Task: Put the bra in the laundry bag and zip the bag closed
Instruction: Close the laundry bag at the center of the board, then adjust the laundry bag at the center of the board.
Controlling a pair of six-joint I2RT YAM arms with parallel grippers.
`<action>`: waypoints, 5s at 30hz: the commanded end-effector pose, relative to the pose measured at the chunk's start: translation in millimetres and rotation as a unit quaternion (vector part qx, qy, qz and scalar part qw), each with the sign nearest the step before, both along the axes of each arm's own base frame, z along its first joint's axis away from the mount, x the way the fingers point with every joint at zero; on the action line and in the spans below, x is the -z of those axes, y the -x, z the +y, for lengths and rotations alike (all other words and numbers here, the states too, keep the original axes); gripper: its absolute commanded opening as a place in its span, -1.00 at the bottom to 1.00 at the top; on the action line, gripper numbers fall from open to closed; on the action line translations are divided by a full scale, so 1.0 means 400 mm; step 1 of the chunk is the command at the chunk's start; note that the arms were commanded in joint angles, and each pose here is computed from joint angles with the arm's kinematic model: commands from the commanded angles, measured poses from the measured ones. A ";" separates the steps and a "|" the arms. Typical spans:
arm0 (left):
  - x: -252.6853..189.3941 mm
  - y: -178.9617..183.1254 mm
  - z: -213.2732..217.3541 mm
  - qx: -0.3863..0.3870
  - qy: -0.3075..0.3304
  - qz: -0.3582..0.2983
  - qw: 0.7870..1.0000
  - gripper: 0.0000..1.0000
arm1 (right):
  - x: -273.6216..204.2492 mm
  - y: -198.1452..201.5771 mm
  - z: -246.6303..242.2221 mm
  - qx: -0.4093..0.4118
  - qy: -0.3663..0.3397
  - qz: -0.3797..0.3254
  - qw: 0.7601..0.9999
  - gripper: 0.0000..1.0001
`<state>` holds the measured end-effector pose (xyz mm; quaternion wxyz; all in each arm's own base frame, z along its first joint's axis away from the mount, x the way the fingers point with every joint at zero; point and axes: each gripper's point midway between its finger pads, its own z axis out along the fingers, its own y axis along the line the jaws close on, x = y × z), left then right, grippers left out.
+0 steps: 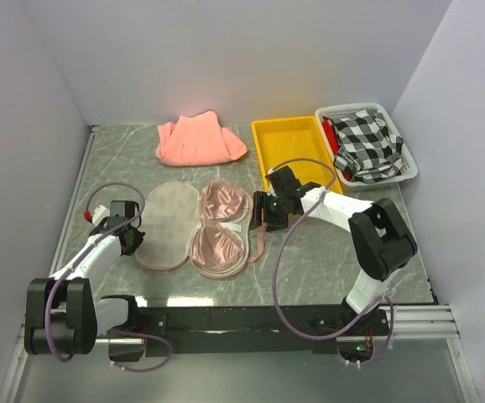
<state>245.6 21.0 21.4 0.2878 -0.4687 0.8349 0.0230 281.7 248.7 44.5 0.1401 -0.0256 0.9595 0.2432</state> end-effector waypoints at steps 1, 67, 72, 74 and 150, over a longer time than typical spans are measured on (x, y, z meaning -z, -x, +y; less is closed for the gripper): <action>-0.005 0.004 0.010 -0.017 -0.004 -0.002 1.000 -0.94 | -0.008 -0.033 0.027 -0.003 -0.016 -0.013 1.000 0.38; -0.485 0.026 -0.734 0.537 0.165 -0.251 0.788 -0.98 | 0.000 -0.088 0.025 0.040 0.008 -0.018 0.999 0.38; -0.475 0.036 -0.782 0.552 0.164 -0.243 0.780 -0.98 | -0.007 -0.091 -0.002 0.057 0.033 -0.027 0.997 0.39; -0.461 0.038 -0.792 0.555 0.162 -0.237 0.781 -0.98 | -0.011 -0.096 -0.012 0.064 0.040 -0.032 0.997 0.39; -0.205 -0.102 -0.485 0.340 0.049 -0.147 0.928 0.69 | -0.242 0.092 0.220 -0.098 -0.135 -0.027 0.986 0.08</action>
